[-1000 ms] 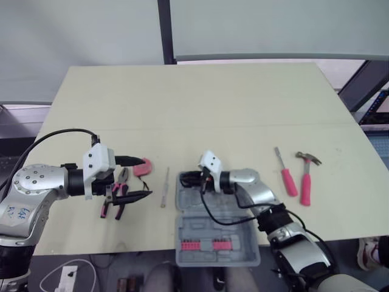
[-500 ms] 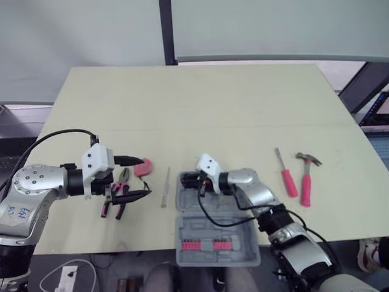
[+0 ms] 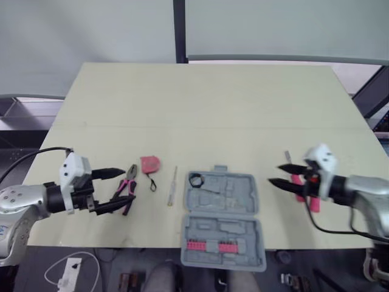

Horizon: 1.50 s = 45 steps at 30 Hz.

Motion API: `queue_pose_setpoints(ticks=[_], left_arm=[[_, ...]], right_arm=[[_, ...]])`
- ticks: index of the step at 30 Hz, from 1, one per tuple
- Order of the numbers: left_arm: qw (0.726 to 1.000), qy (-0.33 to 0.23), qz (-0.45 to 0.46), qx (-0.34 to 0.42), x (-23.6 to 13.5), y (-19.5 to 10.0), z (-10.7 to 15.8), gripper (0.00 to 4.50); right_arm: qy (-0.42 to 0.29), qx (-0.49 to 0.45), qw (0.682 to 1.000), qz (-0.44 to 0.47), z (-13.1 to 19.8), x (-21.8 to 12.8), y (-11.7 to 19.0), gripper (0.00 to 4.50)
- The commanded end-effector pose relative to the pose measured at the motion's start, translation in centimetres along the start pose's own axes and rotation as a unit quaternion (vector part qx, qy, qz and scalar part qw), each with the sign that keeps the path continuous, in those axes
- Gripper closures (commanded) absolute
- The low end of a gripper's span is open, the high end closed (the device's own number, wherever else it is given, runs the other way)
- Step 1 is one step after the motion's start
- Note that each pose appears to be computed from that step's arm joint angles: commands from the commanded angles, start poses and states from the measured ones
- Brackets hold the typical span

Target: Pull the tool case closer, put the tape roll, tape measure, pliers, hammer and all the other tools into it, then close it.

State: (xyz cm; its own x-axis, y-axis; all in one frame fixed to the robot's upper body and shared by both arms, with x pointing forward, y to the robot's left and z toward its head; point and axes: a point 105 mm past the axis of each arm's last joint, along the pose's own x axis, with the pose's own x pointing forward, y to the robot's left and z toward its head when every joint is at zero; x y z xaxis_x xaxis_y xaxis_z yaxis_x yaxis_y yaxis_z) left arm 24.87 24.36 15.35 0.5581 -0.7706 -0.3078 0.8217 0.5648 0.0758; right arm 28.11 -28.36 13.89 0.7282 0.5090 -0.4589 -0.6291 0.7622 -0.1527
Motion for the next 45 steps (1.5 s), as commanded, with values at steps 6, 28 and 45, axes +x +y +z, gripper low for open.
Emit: queue_pose_setpoints(ticks=[6,28,45], left_arm=[[0.966,0.078,0.246,-0.031,-10.4,7.3,-5.9,0.0],[0.972,0.019,0.231,-0.045,-6.2,5.9,-4.5,0.0],[0.931,0.062,0.32,-0.163,7.4,-1.0,-0.8,0.0]], right_arm=[[0.144,-0.003,0.955,-0.258,-7.4,-14.8,-8.9,0.02],[-0.046,-0.016,0.978,-0.201,0.8,-7.8,-6.0,0.02],[-0.161,-0.038,0.969,0.184,8.8,1.2,13.8,0.02]])
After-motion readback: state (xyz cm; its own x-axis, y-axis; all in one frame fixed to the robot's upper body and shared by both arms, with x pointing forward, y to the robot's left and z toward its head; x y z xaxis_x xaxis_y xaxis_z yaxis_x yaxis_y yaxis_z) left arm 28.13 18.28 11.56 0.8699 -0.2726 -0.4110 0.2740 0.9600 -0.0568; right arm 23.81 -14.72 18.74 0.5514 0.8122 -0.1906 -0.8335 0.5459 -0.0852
